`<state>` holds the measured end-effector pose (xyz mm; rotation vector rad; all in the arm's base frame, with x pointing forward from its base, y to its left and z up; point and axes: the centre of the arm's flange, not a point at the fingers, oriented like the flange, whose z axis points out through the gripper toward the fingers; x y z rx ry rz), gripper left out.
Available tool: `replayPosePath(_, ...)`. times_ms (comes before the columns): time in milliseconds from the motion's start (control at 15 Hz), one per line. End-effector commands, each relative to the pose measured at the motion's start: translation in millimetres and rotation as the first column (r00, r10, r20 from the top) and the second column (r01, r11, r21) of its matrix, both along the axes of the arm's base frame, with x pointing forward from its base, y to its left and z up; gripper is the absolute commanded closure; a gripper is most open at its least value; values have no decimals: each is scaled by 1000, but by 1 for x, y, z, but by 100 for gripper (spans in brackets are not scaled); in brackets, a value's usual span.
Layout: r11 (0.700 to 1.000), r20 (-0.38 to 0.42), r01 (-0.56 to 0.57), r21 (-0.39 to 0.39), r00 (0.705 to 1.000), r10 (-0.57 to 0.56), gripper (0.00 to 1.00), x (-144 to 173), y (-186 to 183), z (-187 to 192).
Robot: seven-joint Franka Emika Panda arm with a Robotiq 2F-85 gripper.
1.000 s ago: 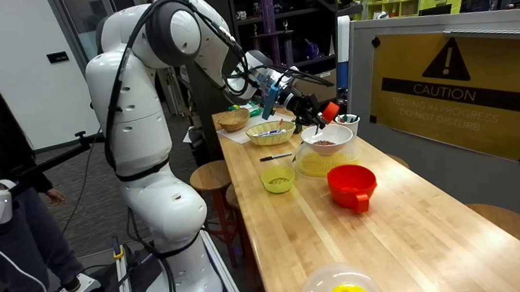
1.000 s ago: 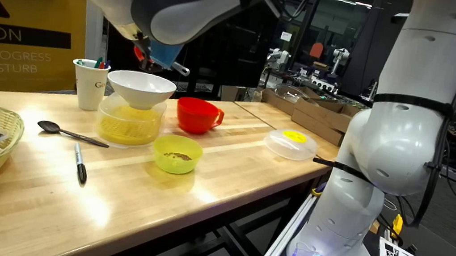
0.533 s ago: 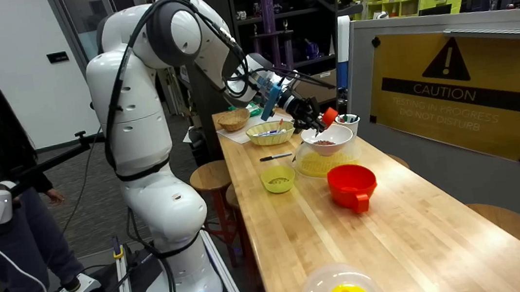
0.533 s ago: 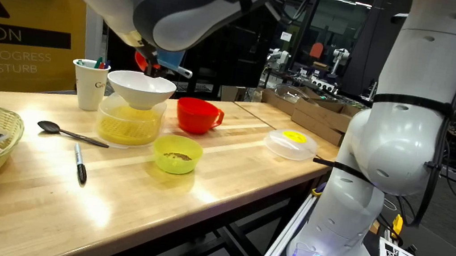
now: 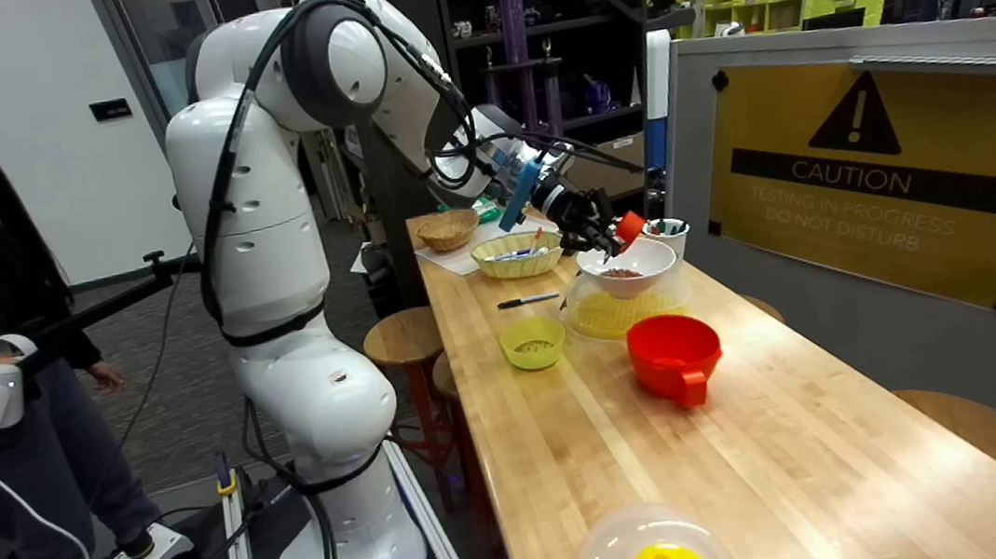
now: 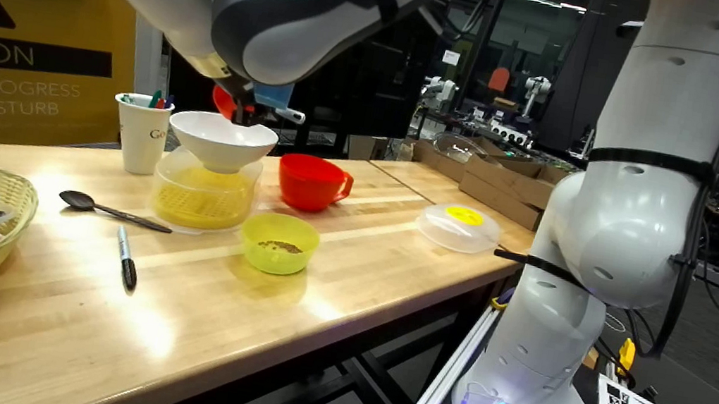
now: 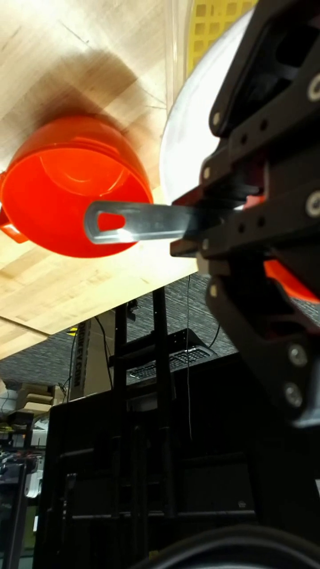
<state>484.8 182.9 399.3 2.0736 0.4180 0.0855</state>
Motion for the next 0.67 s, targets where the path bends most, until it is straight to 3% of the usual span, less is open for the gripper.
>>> replayPosePath(0,999,-66,-41,-21,997,39,96,-4,1,15)
replayPosePath(600,991,-256,-114,-69,962,93,96,-5,16,3)
